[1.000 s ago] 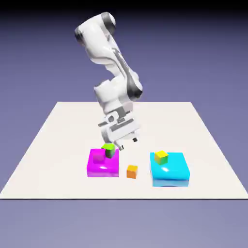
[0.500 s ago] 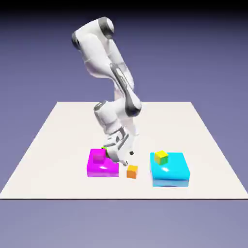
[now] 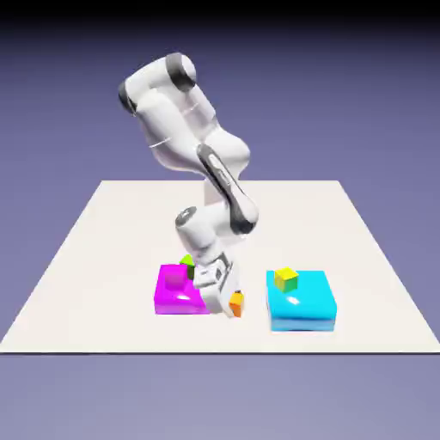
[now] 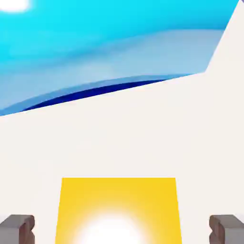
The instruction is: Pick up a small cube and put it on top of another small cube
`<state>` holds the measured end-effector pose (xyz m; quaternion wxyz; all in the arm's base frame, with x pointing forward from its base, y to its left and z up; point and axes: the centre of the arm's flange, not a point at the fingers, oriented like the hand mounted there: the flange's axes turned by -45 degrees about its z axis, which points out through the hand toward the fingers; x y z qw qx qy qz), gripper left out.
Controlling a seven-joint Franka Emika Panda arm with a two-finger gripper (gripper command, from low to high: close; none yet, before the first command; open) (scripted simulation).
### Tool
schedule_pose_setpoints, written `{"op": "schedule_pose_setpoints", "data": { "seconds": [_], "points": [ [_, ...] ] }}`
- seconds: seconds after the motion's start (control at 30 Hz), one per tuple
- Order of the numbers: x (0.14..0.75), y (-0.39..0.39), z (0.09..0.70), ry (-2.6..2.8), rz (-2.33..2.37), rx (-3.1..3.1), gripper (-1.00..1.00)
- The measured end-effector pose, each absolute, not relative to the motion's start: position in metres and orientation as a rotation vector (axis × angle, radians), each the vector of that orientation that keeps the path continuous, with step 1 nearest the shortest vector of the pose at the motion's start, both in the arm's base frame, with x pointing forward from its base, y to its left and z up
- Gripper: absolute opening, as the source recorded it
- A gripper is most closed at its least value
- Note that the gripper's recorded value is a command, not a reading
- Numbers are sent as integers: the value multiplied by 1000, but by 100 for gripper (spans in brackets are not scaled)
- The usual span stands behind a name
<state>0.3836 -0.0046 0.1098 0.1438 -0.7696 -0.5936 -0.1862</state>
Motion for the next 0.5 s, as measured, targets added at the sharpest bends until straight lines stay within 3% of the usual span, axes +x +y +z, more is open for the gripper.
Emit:
{"op": "schedule_pose_setpoints", "data": {
  "seconds": [0.5],
  "points": [
    [398,-28,193,-1722,-503,-2155,-100]
  ]
}}
